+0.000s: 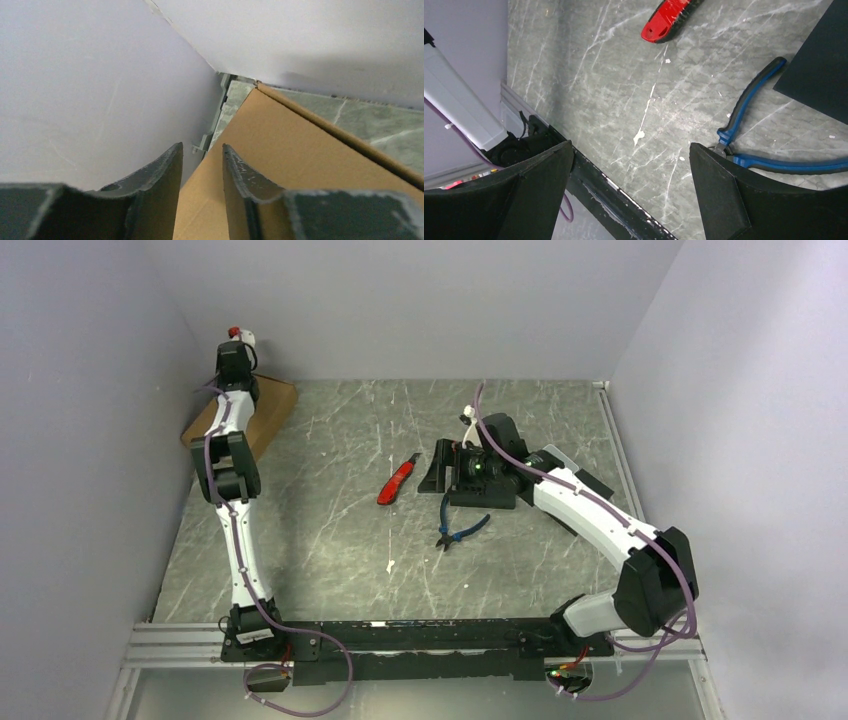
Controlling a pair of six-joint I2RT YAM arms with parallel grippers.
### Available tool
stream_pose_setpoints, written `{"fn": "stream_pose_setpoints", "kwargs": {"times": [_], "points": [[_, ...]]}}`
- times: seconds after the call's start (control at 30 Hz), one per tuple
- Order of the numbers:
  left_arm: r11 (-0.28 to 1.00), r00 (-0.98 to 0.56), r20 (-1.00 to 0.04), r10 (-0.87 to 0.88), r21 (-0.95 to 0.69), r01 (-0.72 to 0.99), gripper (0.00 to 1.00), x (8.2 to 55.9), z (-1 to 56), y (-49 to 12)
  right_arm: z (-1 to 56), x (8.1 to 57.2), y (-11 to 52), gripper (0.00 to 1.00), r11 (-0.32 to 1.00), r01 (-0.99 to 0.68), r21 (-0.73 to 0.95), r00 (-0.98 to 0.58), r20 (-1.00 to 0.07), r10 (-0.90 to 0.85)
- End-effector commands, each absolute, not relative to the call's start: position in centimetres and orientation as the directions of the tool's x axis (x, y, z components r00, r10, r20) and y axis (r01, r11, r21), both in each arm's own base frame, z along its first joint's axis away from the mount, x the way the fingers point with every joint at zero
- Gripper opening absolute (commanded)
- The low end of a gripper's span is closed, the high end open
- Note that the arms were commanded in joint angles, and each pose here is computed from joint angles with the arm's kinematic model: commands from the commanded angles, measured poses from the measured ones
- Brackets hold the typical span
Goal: Unpack the express box
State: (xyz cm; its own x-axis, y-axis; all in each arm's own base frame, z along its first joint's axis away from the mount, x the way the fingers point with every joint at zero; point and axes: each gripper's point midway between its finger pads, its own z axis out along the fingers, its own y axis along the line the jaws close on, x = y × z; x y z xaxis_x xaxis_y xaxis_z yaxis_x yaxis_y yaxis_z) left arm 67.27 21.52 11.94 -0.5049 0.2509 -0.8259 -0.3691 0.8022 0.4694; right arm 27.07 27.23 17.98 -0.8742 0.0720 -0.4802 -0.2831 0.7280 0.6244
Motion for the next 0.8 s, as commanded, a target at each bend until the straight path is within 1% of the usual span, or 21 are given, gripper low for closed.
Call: {"fn": "stream_pose_setpoints", "kwargs": {"times": [0.0,0.07,0.13,0.37,0.5,0.57,0.77], "points": [[0.763,-0.517,-0.798,0.311,0.534,-0.364,0.37,67.4,12.3,23.5,21.0,28.3,27.8,0.90,0.701,-0.344,0.624,-0.836,-0.544,0.074],[0.781,-0.516,-0.805,0.292,0.512,-0.357,0.32,67.3,12.0,24.2,20.9,28.4,27.8,0.90,0.704,-0.344,0.622,-0.837,-0.543,0.071],[0.773,-0.512,-0.810,0.286,0.511,-0.376,0.29,67.1,12.0,25.3,20.6,28.5,27.8,0.90,0.711,-0.338,0.616,-0.840,-0.539,0.067],[0.741,-0.513,-0.801,0.308,0.540,-0.399,0.28,66.6,12.1,27.8,19.6,29.2,28.3,0.89,0.719,-0.315,0.620,-0.861,-0.505,0.059],[0.786,-0.503,-0.818,0.280,0.496,-0.368,0.29,66.8,10.9,27.5,19.3,29.6,29.0,0.88,0.713,-0.309,0.629,-0.874,-0.484,0.049],[0.789,-0.501,-0.820,0.277,0.492,-0.368,0.29,67.1,10.3,27.5,19.2,29.7,29.2,0.88,0.710,-0.306,0.634,-0.879,-0.475,0.046],[0.830,-0.555,-0.794,0.249,0.470,-0.300,0.26,66.9,7.4,26.6,19.1,29.8,29.5,0.87,0.707,-0.299,0.641,-0.886,-0.462,0.044]]}}
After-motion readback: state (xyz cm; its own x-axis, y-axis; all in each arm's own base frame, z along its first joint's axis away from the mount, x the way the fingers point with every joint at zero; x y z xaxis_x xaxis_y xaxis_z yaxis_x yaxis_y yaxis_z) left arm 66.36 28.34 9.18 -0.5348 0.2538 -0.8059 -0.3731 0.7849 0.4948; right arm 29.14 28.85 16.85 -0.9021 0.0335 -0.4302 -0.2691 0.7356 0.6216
